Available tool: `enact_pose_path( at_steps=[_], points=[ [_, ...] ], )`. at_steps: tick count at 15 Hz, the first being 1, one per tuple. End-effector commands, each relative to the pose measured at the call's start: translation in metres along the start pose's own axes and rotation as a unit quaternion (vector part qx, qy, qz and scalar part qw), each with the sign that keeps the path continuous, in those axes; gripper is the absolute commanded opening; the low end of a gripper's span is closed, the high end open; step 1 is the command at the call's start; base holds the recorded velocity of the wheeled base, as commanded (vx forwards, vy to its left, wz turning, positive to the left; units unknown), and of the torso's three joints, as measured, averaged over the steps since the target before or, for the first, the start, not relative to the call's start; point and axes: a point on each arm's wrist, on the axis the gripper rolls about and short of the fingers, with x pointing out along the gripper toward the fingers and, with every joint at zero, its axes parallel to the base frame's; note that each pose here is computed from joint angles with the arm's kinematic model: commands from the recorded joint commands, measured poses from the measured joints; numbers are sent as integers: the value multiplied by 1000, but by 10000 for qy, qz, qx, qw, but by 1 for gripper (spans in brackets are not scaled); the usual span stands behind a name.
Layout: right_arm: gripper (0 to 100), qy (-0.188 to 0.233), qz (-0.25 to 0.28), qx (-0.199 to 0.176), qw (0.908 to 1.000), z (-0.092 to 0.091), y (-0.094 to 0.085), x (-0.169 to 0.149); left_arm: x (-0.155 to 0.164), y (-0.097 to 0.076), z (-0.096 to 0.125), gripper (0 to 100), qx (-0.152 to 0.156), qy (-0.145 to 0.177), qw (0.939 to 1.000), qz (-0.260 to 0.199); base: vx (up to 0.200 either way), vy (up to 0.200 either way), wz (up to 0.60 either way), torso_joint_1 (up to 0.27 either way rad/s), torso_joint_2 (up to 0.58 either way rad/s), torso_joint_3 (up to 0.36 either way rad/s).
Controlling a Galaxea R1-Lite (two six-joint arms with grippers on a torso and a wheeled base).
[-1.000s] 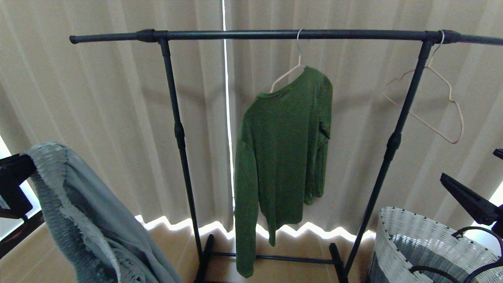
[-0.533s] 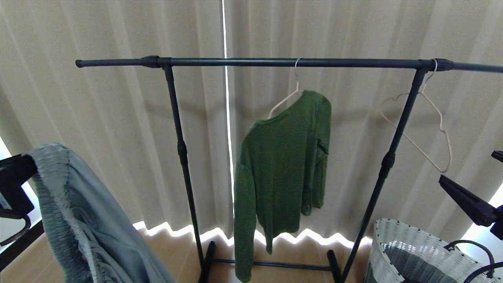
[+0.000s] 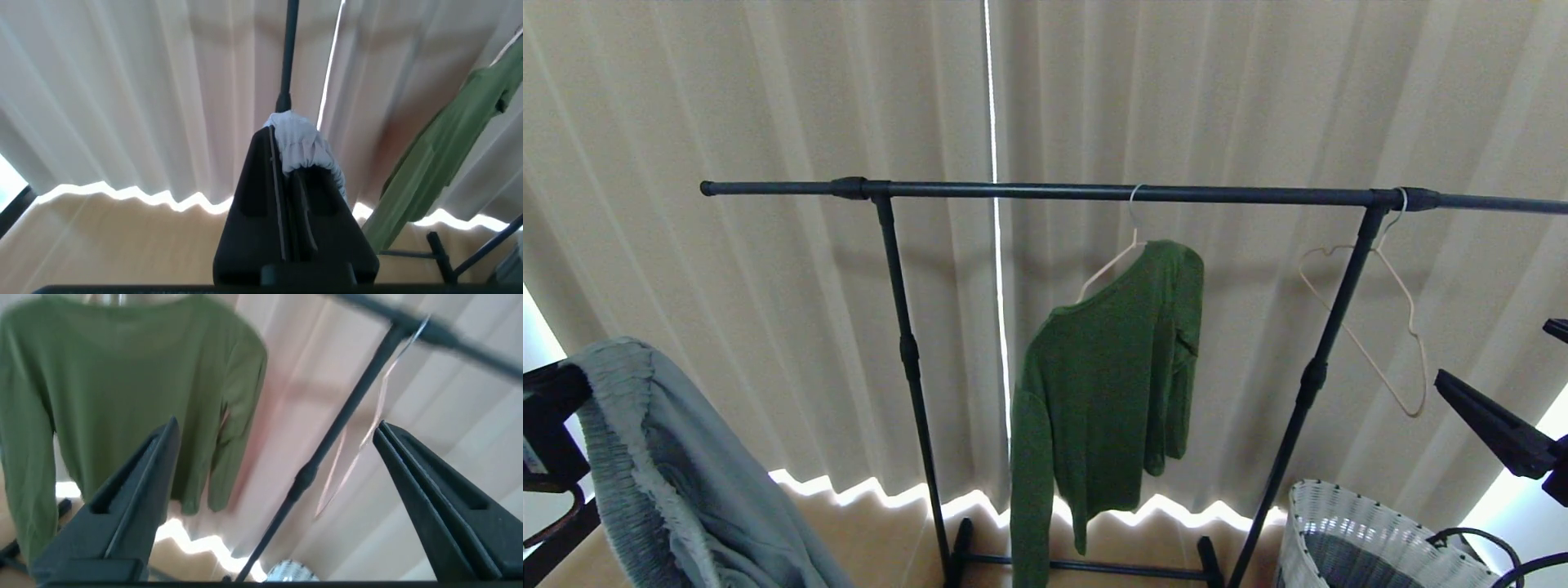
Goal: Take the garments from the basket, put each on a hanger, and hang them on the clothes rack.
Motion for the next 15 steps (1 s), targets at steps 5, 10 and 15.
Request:
enact_pose_path(
  at_steps=[5,10,15],
  points=[
    [100,890,-537,127,9945,-12,-12,-4,-3,1,-19,0,106,39,9999,29,0,0,0,80,-156,-81],
    [100,2119,-1052,344,9710,-7,-26,-7,-4,2,-27,0,163,62,9998,28,0,0,0,0,0,0],
    [100,2159,-1265,290,9678,-7,-27,-7,-2,1,-29,0,263,129,9996,19,0,0,0,0,0,0]
  ],
)
